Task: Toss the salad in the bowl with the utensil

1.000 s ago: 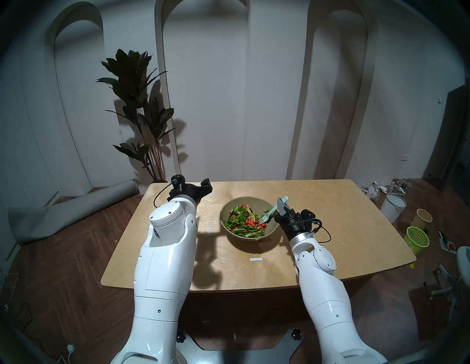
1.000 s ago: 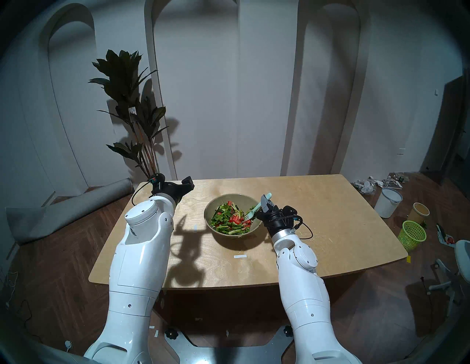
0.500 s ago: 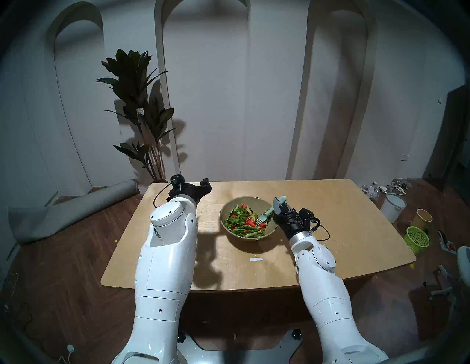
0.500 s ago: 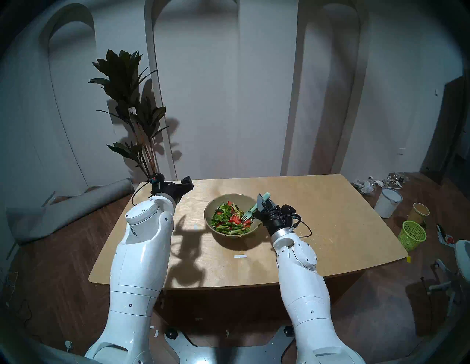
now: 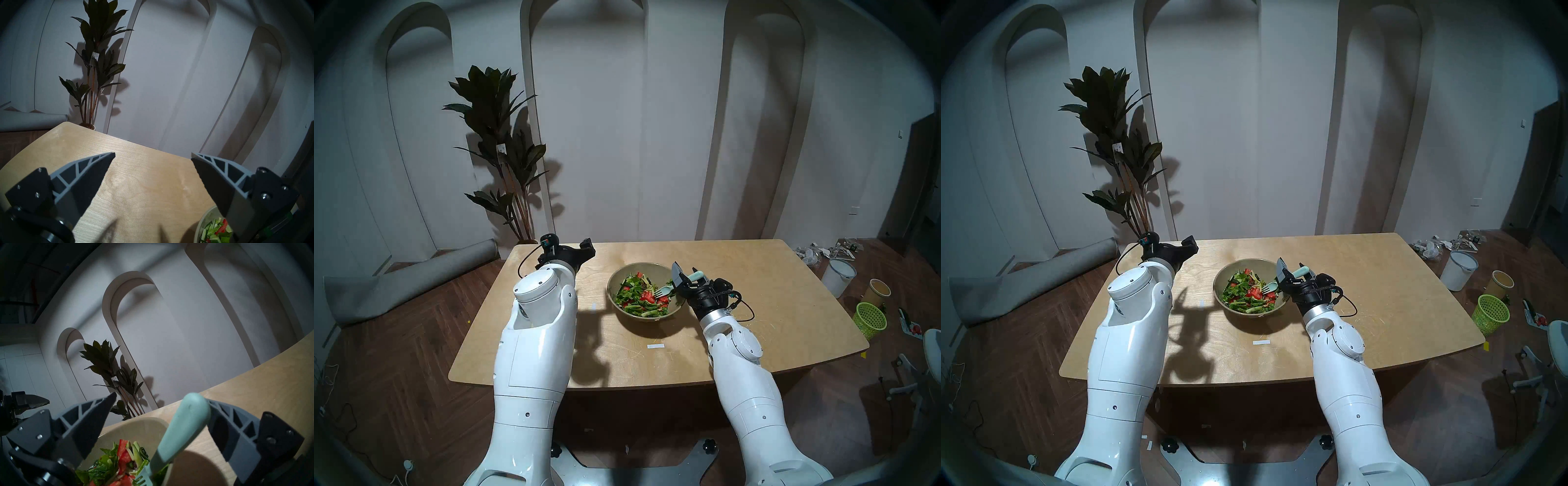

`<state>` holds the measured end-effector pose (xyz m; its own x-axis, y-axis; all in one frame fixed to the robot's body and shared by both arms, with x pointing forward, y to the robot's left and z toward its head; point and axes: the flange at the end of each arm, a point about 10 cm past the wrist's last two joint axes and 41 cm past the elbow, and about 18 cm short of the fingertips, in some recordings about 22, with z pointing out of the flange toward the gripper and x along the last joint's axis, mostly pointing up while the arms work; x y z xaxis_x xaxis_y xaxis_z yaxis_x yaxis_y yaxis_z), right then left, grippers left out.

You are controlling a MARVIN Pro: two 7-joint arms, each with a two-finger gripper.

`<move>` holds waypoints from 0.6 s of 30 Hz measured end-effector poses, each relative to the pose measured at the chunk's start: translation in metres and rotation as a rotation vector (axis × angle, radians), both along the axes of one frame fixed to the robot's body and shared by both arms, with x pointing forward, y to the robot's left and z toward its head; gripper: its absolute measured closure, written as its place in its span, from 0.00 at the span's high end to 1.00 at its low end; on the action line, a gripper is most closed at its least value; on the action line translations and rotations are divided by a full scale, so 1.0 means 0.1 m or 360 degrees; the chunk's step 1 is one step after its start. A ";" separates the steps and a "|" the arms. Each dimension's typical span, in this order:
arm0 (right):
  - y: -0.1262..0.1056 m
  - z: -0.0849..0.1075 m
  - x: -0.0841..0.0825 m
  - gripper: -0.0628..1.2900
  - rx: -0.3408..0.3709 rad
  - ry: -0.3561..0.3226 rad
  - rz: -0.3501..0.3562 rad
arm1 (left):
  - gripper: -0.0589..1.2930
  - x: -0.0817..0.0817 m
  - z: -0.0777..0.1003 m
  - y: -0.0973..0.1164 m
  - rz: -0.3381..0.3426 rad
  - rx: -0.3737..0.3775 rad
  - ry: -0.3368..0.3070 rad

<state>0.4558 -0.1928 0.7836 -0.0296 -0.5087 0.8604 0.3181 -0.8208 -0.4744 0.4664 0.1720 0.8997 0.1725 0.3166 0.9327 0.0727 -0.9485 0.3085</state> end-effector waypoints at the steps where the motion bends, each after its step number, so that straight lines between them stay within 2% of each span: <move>1: -0.03 0.03 0.01 0.93 0.0004 -0.0008 -0.0024 | 0.94 0.00 0.00 0.00 -0.0002 -0.0003 0.0000; 6: -0.12 0.15 0.03 0.94 0.0011 -0.0058 -0.0091 | 0.94 0.00 0.00 -0.01 -0.0008 -0.0010 -0.0002; 18: -0.29 0.80 0.07 0.94 -0.0001 -0.0348 -0.0180 | 0.94 0.02 0.05 -0.07 -0.0038 -0.0020 -0.0020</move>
